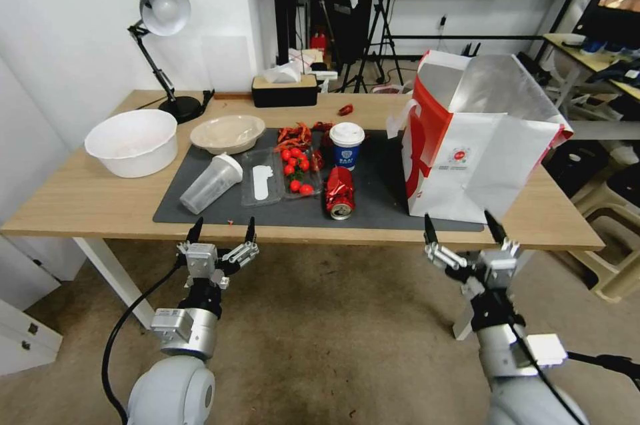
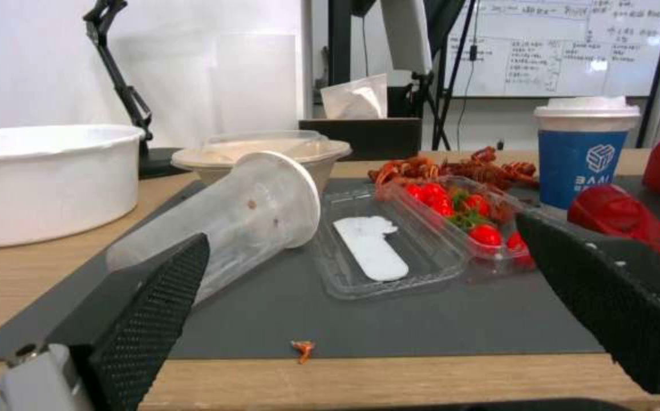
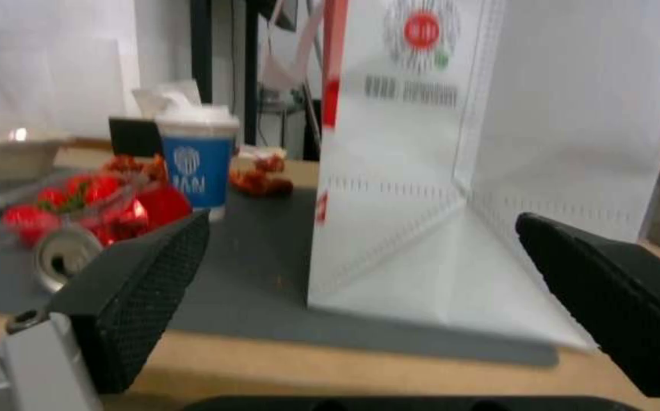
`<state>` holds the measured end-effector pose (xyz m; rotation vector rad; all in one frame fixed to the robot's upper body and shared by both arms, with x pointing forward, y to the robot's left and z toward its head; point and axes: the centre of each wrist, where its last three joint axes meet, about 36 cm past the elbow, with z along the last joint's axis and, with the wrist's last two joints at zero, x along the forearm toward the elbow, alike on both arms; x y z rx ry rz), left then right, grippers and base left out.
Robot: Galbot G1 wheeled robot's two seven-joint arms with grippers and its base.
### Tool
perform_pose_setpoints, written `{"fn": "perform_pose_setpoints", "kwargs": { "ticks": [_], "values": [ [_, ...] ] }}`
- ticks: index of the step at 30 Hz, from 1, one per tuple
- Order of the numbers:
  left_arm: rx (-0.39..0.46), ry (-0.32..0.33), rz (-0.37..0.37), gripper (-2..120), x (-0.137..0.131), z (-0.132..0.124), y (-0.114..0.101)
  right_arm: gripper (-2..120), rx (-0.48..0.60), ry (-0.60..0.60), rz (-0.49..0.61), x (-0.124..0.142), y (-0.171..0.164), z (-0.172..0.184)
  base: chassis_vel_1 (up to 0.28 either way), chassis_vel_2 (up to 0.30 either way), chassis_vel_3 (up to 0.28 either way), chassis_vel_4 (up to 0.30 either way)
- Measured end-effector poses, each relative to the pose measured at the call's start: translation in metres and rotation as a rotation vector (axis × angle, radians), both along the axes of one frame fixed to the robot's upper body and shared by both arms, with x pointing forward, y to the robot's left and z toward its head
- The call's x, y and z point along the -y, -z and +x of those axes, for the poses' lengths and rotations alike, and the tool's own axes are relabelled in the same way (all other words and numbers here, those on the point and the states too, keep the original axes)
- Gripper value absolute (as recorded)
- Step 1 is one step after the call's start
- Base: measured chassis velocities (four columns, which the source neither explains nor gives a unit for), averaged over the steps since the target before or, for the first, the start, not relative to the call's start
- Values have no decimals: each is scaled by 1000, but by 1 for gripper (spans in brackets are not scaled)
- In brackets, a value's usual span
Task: Pick up the trash from the table and place it into the takeout bag.
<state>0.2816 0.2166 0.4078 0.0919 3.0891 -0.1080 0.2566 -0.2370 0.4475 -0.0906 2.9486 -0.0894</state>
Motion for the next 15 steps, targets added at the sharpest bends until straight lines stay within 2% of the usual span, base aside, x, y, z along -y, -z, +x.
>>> {"fn": "perform_pose_setpoints", "kwargs": {
  "ticks": [3,6,9,15],
  "values": [
    [0,1,1,100,0,0,1,100,-54,23,-12,1,32,-12,0,0,0,0],
    [-1,0,2,100,-1,0,1,100,-86,32,-10,0,47,-15,0,0,0,0],
    [-2,-2,3,100,-2,0,2,100,-101,42,-14,-1,59,-14,0,0,0,0],
    [-3,-7,5,100,-3,-1,2,100,-103,40,-3,-4,62,-12,0,0,0,0]
  ]
}}
